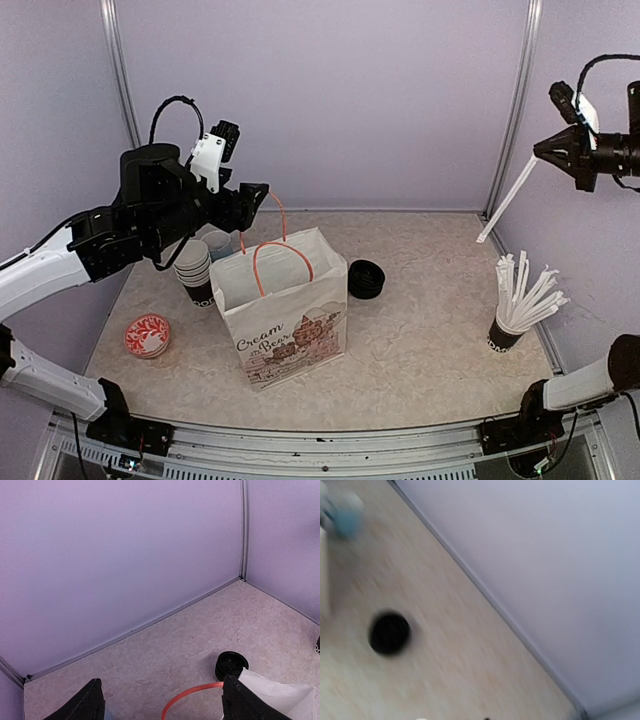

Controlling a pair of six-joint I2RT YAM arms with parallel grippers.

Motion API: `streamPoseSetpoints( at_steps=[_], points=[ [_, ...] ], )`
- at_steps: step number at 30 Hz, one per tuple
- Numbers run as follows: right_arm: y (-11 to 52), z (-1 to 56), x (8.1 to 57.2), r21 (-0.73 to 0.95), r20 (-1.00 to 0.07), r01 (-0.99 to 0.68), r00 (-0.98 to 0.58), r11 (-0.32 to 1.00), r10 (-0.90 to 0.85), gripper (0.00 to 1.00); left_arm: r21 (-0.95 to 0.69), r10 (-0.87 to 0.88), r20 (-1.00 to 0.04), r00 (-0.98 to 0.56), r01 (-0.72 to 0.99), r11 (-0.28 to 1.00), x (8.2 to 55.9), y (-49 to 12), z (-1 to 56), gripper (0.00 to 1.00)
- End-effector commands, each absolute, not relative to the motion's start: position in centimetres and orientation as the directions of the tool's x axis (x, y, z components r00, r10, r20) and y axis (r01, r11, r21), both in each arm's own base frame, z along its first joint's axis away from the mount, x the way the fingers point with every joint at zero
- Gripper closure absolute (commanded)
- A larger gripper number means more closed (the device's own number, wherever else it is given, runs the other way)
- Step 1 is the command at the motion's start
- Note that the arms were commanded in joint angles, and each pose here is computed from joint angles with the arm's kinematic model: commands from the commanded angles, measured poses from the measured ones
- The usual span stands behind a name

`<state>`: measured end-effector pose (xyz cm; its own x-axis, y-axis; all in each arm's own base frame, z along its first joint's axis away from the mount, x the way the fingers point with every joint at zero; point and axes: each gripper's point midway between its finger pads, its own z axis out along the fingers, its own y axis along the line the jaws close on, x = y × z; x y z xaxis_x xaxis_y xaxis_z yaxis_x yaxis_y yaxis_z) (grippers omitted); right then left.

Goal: Pack the takeout coffee

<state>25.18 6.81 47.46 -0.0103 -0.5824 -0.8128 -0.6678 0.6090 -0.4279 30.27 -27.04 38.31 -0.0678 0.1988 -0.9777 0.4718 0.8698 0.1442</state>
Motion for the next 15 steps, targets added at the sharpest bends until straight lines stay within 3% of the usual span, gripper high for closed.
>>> streamPoseSetpoints(
  at_steps=[1, 9, 15],
  points=[
    [11.1, 49.3, 24.6, -0.306, -0.911, -0.826, 0.109, 0.474, -0.398, 1.00, 0.107, 0.131, -0.991, -0.019, 0.463, 0.880, 29.7, -26.0, 42.1, 0.21],
    [16.0, 50.9, 24.3, -0.301, -0.945, -0.914, 0.248, 0.272, -0.211, 1.00, 0.073, 0.087, -0.996, -0.011, 0.443, 0.893, 29.1, -24.8, 43.4, 0.21],
    [21.3, 52.9, 24.7, -0.264, -0.963, -0.958, 0.254, 0.110, -0.092, 1.00, 0.081, 0.096, -0.995, -0.016, 0.413, 0.907, 29.3, -24.1, 43.5, 0.21]
  ],
)
